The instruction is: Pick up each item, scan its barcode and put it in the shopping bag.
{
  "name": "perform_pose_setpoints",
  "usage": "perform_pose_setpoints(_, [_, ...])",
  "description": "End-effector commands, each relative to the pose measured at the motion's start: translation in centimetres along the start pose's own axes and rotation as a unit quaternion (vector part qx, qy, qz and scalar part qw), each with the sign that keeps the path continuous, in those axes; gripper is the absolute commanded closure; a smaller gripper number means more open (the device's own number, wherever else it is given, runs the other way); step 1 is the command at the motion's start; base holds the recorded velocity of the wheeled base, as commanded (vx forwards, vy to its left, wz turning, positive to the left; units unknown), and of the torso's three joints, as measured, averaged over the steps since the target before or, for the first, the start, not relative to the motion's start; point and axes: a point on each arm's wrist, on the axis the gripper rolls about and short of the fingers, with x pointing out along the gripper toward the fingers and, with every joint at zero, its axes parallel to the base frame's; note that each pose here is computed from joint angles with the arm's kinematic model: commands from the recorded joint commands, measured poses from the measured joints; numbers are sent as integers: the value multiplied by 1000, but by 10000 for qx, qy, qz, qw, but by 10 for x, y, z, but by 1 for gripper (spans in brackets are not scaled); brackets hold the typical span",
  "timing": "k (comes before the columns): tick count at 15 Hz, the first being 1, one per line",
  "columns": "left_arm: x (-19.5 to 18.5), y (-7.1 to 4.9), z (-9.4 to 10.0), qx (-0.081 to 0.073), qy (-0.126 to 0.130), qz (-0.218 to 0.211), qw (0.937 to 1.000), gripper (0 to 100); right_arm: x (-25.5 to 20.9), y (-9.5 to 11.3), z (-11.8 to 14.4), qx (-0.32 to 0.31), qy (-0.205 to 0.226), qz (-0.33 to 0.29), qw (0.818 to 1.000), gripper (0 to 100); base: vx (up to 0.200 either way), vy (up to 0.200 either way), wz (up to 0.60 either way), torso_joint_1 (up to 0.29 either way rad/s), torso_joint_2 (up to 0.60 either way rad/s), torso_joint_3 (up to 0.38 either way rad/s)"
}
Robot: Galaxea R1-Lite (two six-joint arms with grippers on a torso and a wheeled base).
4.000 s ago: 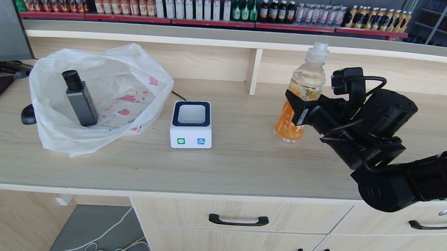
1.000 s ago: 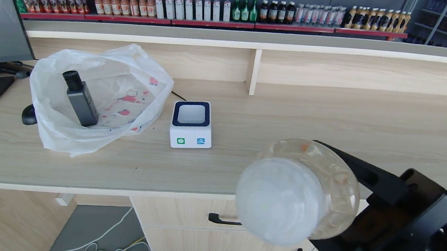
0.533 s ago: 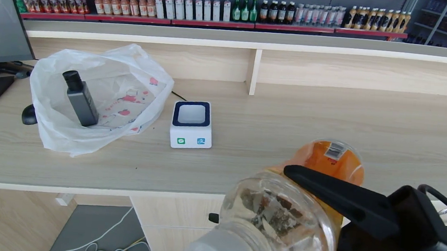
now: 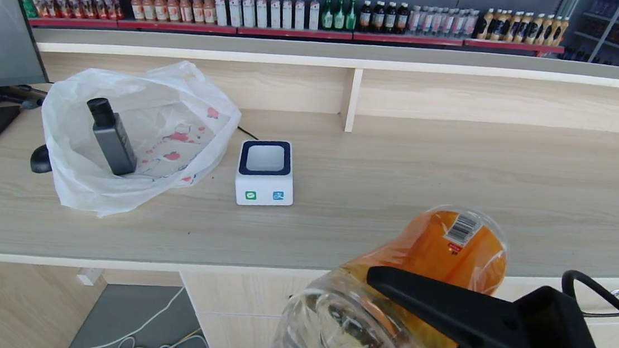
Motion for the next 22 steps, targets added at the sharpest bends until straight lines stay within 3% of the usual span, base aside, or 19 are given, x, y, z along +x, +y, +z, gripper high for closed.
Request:
perform_pose_setpoints(1, [0, 0, 0, 0, 0, -6, 10000, 0, 1, 2, 0, -74, -68, 26, 9999, 100, 0, 0, 0, 0, 0, 0])
perform_pose_setpoints(8, [0, 0, 0, 0, 0, 2, 10000, 0, -1, 3, 2, -297, -271, 54, 9992, 100, 0, 0, 0, 0, 0, 0])
perform_pose_setpoints(22, [0, 0, 0, 0, 0, -6, 10000, 0, 1, 1, 1, -300, -266, -4, 9992, 100, 0, 0, 0, 0, 0, 0])
